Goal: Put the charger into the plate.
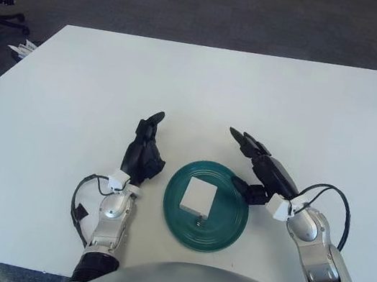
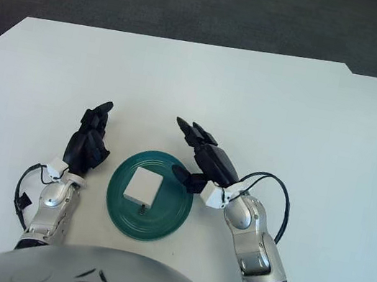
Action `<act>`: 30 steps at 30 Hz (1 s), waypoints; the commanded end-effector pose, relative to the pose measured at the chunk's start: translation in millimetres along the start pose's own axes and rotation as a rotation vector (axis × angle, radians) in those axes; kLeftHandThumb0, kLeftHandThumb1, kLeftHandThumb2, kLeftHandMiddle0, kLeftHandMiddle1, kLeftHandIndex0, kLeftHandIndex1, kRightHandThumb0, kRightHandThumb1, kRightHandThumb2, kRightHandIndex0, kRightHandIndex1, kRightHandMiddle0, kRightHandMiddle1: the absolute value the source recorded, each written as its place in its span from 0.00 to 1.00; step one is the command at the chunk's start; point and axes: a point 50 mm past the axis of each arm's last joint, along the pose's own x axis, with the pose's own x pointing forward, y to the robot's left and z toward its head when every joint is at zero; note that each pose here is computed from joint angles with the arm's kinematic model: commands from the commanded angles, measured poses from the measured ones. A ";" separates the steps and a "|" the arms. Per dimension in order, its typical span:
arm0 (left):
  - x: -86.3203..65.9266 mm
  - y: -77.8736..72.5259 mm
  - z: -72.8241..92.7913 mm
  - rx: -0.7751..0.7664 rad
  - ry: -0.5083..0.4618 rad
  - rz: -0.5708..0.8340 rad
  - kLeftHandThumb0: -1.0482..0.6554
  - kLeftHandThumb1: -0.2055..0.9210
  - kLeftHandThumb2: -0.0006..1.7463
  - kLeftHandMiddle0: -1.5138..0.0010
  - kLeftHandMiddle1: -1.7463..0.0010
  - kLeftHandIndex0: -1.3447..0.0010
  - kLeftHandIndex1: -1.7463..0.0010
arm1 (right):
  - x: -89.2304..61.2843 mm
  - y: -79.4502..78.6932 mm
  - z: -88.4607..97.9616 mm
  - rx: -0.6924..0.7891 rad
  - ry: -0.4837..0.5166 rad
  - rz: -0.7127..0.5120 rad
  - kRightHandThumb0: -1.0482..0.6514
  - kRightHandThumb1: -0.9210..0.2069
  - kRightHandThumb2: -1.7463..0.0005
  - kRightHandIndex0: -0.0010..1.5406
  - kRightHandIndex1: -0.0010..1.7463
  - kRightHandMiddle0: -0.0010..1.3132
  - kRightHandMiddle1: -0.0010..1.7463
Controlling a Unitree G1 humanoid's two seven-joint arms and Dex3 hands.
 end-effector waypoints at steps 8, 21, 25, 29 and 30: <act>-36.9 13.3 -13.7 -0.046 0.200 0.043 0.00 1.00 0.65 0.94 1.00 0.99 0.55 | -31.1 -23.1 -23.3 0.147 0.112 -0.236 0.03 0.00 0.45 0.02 0.01 0.01 0.23; -50.3 19.2 -6.4 -0.063 0.221 0.043 0.00 1.00 0.64 0.94 1.00 1.00 0.61 | -43.8 -26.1 -34.1 0.145 0.156 -0.261 0.06 0.00 0.44 0.05 0.01 0.00 0.25; -59.7 23.7 -8.8 -0.068 0.227 0.052 0.00 1.00 0.64 0.92 0.99 1.00 0.61 | -53.1 -19.8 -42.7 0.141 0.189 -0.251 0.07 0.00 0.44 0.04 0.00 0.00 0.24; -64.3 26.5 -9.1 -0.074 0.227 0.062 0.00 1.00 0.64 0.89 0.98 1.00 0.59 | -59.9 -14.3 -49.4 0.140 0.210 -0.246 0.06 0.00 0.44 0.04 0.00 0.00 0.24; -65.7 27.0 -9.6 -0.078 0.233 0.072 0.00 1.00 0.64 0.89 0.98 1.00 0.59 | -61.6 -13.6 -51.0 0.139 0.216 -0.244 0.06 0.00 0.44 0.04 0.00 0.00 0.24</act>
